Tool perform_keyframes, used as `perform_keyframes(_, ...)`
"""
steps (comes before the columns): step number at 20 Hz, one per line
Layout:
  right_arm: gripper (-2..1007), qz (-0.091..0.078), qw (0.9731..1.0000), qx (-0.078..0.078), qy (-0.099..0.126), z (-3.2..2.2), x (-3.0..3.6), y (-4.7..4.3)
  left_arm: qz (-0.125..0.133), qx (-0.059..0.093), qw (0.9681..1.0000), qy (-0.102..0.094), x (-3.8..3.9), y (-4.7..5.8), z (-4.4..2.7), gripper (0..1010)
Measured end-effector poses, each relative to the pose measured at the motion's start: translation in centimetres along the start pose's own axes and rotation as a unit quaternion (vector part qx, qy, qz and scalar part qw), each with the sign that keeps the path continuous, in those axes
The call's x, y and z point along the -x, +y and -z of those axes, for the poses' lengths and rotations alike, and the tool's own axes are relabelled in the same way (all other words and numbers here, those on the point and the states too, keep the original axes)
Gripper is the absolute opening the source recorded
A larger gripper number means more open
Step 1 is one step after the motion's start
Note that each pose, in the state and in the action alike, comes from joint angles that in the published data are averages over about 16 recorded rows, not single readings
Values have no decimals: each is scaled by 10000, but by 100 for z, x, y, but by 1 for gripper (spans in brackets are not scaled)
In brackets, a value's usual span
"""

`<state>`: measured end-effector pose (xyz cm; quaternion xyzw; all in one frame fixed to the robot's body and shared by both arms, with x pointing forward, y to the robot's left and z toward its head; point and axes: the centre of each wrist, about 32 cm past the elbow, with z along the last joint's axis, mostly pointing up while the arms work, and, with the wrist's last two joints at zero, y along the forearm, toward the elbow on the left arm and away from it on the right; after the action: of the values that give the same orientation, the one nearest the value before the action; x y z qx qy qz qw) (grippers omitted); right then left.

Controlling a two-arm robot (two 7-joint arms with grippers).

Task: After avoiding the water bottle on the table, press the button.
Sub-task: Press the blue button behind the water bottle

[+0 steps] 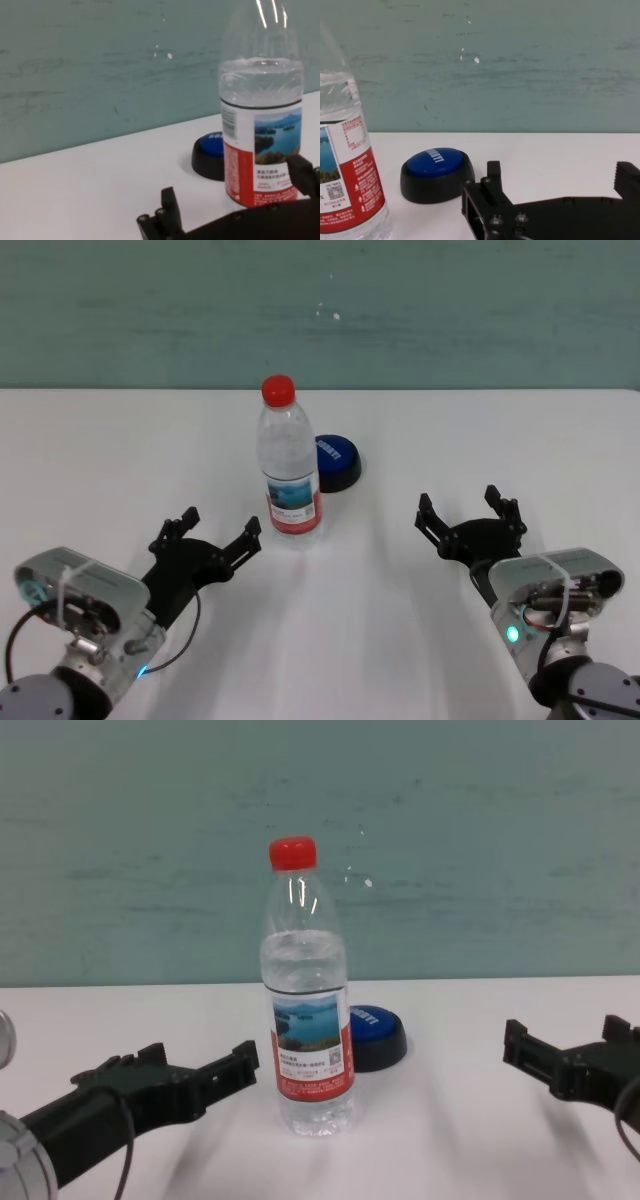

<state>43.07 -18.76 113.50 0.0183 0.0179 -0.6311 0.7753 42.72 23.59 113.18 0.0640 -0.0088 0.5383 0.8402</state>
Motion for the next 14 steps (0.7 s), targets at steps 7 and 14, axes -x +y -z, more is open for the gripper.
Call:
perform_keyframes(7,1003,0,10000,0,0,0,0,0,12,-47,10000,-1,-8,-58,20,1005)
perform_keyframes(14,1003,0,10000,0,0,0,0,0,24,-71,10000,-20,-14,-112,23,1004)
